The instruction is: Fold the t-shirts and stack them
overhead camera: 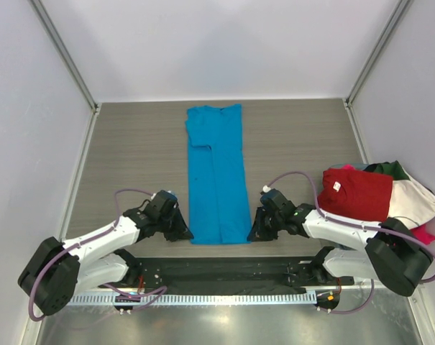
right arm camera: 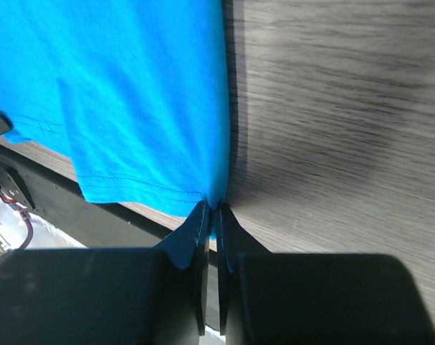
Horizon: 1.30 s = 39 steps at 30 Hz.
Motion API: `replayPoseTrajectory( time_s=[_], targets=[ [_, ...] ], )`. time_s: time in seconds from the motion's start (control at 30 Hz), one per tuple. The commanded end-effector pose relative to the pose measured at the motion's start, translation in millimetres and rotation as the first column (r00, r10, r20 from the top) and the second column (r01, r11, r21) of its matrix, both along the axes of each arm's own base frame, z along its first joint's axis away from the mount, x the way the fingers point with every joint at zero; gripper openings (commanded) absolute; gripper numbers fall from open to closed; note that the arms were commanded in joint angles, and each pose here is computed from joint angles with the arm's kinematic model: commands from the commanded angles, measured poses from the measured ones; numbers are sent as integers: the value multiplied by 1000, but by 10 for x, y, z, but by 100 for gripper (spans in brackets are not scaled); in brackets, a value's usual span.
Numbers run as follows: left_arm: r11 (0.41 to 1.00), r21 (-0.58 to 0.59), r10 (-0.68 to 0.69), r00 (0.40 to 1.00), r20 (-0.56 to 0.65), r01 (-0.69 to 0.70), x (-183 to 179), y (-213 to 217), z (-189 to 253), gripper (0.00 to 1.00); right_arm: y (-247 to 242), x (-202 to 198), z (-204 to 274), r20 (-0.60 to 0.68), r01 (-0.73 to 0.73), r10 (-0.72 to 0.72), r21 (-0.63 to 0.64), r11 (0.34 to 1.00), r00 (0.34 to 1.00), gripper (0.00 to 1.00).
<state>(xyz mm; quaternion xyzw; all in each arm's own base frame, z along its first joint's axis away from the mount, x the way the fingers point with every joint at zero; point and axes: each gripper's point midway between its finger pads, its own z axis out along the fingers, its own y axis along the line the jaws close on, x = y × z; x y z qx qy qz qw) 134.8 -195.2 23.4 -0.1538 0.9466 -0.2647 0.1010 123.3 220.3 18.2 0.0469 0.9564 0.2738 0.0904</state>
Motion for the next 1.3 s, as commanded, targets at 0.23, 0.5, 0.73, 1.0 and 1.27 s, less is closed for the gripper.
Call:
replayPoseTrajectory(
  time_s=[0.23, 0.5, 0.73, 1.0, 1.27],
  targets=[
    [999, -47, 32, 996, 82, -28, 203, -106, 243, 0, 262, 288, 406, 99, -46, 42, 47, 998, 994, 1],
    [995, -76, 84, 979, 187, -71, 816, -168, 709, 0, 272, 934, 704, 181, -14, 5, 51, 999, 983, 1],
    [967, -127, 247, 931, 268, -220, 1679, -101, 938, 0, 343, 1792, 1087, 287, 37, -53, 63, 997, 956, 1],
    [924, -142, 382, 883, 274, -356, 2544, 53, 909, 0, 408, 2584, 1256, 301, 96, -117, 84, 992, 946, 1],
    [910, -154, 413, 876, 249, -385, 3002, 69, 778, 0, 287, 3095, 1094, 284, 146, -158, 65, 987, 946, 1]
  ],
)
